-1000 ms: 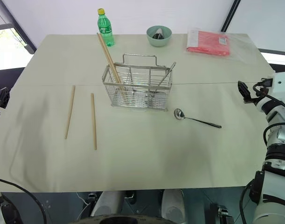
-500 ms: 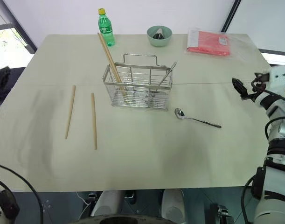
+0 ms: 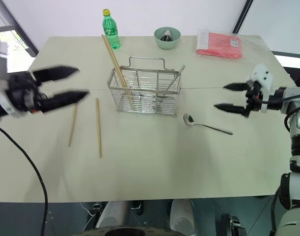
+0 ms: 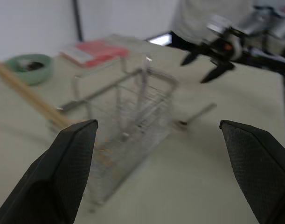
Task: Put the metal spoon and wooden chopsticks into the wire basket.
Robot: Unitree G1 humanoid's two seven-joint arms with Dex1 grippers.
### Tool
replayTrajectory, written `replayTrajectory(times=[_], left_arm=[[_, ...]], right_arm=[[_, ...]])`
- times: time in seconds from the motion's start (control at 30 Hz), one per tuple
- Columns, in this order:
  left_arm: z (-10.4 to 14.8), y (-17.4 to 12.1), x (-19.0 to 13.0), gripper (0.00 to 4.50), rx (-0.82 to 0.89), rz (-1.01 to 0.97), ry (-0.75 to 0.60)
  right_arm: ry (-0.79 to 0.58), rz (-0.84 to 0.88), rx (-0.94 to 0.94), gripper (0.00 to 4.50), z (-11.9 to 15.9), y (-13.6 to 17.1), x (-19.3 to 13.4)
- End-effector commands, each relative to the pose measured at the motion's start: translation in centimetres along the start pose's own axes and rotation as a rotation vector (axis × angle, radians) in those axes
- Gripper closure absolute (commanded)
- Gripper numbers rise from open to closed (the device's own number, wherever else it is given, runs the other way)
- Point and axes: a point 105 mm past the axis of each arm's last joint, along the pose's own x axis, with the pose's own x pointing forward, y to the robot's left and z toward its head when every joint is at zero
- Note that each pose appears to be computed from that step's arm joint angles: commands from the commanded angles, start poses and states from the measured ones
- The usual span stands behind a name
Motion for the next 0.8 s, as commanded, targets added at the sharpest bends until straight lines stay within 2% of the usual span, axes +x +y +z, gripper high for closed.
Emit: replayTrajectory(times=[0.03, 0.37, 0.63, 0.73, 0.8], left_arm=[[-0.2, -0.5, 0.7, 0.1, 0.047, -0.051, 0.023], [0.1, -1.2, 2.1, 0.1, 0.098, -0.124, 0.024], [1.3, -0.8, 2.3, 0.1, 0.125, -0.105, 0.003], [1.6, -0.7, 2.2, 0.0, 0.126, -0.098, -0.003], [1.6, -0.7, 2.1, 0.0, 0.131, -0.094, 0.0]], right_arm=[[0.051, 0.055, -0.025, 0.0, -0.2, 0.7, 0.4], [0.095, 0.115, 0.07, 0.0, -1.8, 1.3, 4.7], [0.169, 0.118, 0.118, 0.0, -4.9, 1.2, 7.1], [0.175, 0.119, 0.131, 0.86, -5.3, 1.0, 7.1], [0.168, 0.113, 0.135, 1.83, -5.3, 0.8, 7.1]])
